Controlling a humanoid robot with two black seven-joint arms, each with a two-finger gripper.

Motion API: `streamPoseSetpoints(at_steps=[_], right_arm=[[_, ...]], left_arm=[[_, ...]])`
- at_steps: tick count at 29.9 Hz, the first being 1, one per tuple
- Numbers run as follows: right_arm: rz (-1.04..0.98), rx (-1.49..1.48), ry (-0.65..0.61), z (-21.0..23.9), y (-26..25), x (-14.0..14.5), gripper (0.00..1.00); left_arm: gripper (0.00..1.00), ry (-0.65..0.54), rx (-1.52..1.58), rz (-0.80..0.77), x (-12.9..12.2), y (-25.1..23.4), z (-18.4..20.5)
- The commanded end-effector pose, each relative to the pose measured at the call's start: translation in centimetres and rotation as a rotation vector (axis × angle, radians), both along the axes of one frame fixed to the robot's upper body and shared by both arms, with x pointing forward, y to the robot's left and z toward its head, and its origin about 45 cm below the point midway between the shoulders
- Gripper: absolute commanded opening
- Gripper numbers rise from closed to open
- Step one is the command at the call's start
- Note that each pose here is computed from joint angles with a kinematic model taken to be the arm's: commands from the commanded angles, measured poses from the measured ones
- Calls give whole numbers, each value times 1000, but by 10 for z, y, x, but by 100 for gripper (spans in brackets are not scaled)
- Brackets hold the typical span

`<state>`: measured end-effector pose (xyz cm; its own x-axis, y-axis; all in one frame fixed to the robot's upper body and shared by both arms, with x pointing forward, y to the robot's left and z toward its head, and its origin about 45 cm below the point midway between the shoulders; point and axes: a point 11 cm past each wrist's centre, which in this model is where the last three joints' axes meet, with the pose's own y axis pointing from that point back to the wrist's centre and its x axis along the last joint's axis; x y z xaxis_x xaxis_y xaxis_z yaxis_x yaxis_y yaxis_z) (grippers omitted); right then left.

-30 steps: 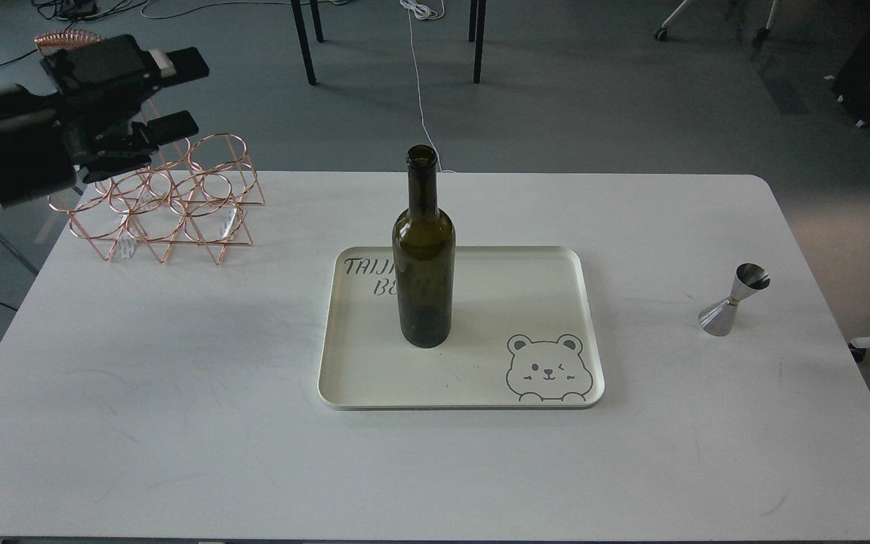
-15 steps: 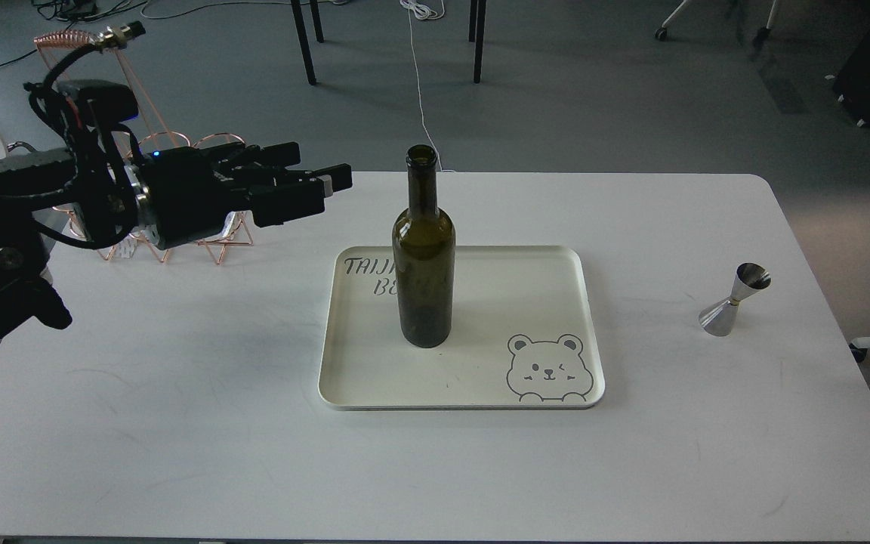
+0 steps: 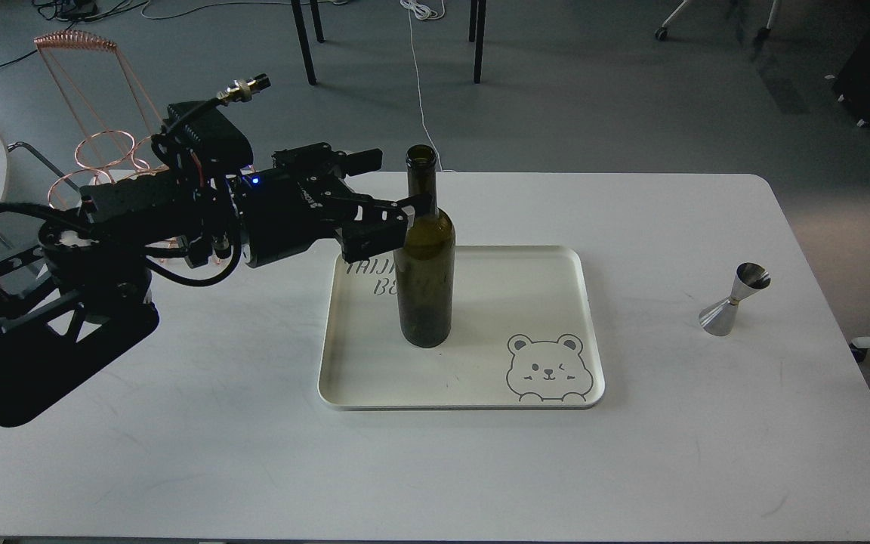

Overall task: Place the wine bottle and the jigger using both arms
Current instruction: 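Reach the left gripper toward the neck of the wine bottle, then close the left gripper on the bottle neck and lift it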

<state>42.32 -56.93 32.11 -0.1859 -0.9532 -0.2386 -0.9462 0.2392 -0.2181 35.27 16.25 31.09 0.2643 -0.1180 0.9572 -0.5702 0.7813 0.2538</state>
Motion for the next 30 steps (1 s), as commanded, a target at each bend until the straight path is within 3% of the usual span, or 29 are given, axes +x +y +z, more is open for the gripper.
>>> streamPoseSetpoints(at_steps=[1,5,12,19,23,30], right_arm=[[-1,1,-2,0,0,0,97],[-1,0,-1,0,0,0,97],[-2,0,-1,0,-1,0,97],[-1,0,-1,0,0,0,97],[-1,0,-1,0,0,0,97],[-1,0,-2,0,0,0,97]], left_arm=[[90,1,-7,-12,1,-12,-7],[89,7,-22,-29,-1,-22,-10],[66,8,-27,-19,1,-22,-11],[61,5,-45,-14,4,-26,-12],[38,-5,-35,-13,6,-26,-12],[21,-24,-12,-11,6,-23,-13]])
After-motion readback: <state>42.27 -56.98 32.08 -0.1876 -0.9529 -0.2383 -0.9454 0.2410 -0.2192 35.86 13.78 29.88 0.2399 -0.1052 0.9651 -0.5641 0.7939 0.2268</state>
